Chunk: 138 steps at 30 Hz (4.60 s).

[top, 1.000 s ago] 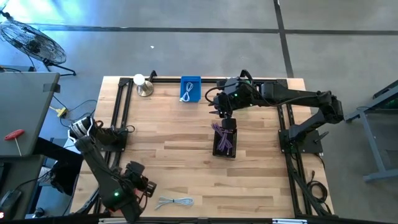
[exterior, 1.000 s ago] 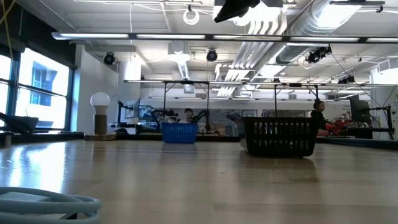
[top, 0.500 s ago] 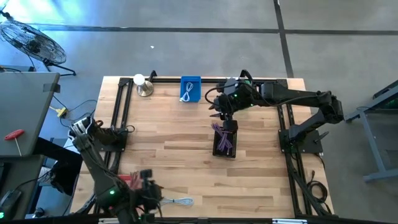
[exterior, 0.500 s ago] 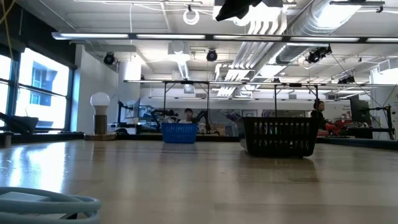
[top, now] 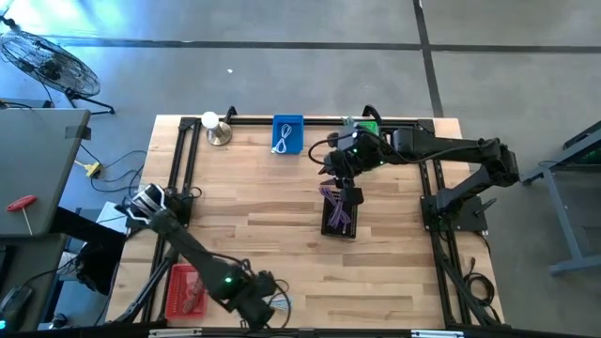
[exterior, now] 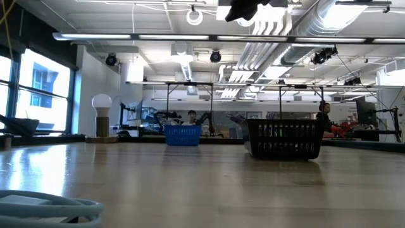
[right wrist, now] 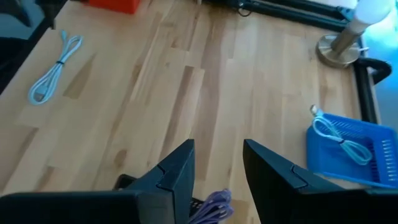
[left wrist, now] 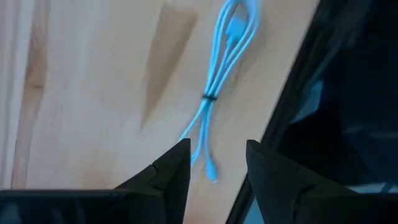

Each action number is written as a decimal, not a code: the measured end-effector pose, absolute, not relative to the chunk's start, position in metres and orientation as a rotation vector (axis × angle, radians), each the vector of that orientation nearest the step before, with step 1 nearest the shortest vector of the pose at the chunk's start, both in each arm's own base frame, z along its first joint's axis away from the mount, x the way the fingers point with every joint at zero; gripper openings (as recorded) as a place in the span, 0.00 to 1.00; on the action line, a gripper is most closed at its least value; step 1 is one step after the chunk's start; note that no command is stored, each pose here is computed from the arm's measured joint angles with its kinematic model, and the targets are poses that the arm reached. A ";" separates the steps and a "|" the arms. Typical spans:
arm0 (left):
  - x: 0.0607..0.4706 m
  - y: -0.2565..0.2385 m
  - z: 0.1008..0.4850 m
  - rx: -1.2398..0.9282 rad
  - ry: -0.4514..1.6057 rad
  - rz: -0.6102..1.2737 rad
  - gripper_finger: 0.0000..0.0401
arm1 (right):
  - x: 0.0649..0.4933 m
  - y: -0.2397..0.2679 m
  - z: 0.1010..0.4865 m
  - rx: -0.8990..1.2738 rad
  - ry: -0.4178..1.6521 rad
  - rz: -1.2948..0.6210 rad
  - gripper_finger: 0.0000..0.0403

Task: Pick & Place USB Port
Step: Put the white charger cable into the blue bin

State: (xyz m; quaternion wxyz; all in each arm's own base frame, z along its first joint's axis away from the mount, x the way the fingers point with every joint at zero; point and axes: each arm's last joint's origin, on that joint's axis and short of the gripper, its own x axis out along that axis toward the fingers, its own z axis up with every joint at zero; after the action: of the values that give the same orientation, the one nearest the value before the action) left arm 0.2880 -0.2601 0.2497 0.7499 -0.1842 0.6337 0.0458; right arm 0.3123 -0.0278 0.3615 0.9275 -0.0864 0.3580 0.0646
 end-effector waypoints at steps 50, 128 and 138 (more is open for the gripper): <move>0.326 -0.280 0.181 -0.278 1.341 0.007 0.37 | 0.292 0.111 0.360 -0.269 0.738 0.387 0.32; 0.360 0.091 0.351 -0.040 1.041 1.111 0.00 | 0.255 0.165 0.356 -0.364 0.759 0.183 0.30; 0.357 0.194 0.358 -0.343 0.809 0.986 0.00 | 0.241 0.179 0.356 -0.318 0.734 0.057 0.16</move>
State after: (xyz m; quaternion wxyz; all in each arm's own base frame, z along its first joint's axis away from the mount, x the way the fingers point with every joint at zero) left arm 0.3567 0.1941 0.3585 0.7898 -0.1593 0.3756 0.4580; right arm 0.2412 0.1793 0.3557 0.9206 -0.1548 0.3573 0.0278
